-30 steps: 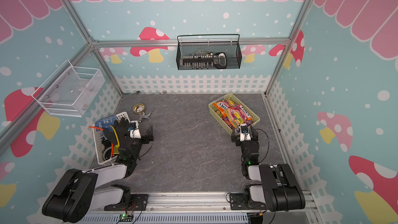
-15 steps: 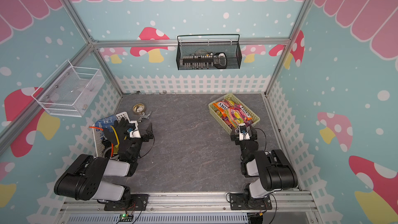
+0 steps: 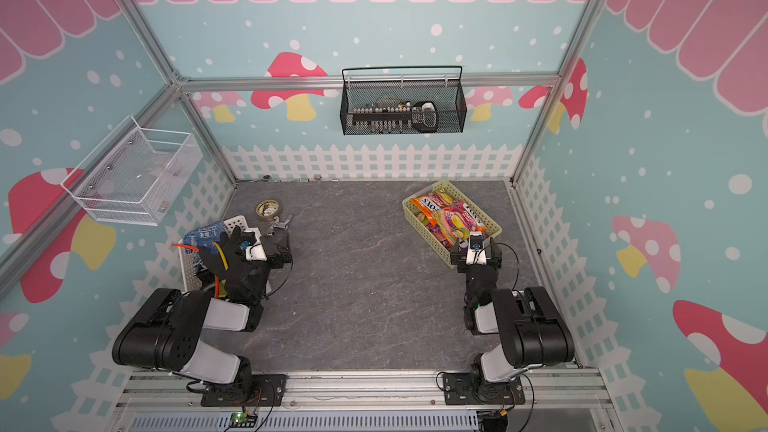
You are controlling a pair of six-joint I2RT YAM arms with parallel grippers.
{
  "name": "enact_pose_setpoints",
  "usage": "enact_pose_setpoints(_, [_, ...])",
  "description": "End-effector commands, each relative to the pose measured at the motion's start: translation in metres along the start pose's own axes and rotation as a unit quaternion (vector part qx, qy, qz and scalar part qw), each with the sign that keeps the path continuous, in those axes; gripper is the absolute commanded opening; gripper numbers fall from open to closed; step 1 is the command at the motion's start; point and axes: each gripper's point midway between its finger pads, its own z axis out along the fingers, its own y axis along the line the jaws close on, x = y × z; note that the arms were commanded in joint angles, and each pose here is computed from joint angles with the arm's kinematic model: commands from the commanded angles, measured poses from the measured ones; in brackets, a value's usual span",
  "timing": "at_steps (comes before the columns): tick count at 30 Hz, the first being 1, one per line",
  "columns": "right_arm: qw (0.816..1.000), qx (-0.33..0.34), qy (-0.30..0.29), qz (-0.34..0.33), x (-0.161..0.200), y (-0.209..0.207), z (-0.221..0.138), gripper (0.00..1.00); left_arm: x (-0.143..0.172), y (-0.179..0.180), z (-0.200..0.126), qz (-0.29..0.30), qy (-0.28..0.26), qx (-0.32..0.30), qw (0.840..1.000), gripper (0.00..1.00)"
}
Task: Put the candies in the basket
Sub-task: Reset both arms
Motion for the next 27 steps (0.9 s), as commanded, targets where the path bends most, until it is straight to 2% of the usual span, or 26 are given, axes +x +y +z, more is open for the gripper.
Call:
enact_pose_setpoints(1, [1.000,0.013,0.006,0.008,0.0024,-0.0049,0.0023,0.99,0.0014,-0.0032,0.0020,-0.008,0.005,0.011,1.000,0.99])
enact_pose_setpoints(27, [1.000,0.013,0.005,0.008,0.0021,-0.0045,0.0022,0.99,0.0021,-0.0034,0.0022,-0.008,0.007,0.011,1.000,0.99])
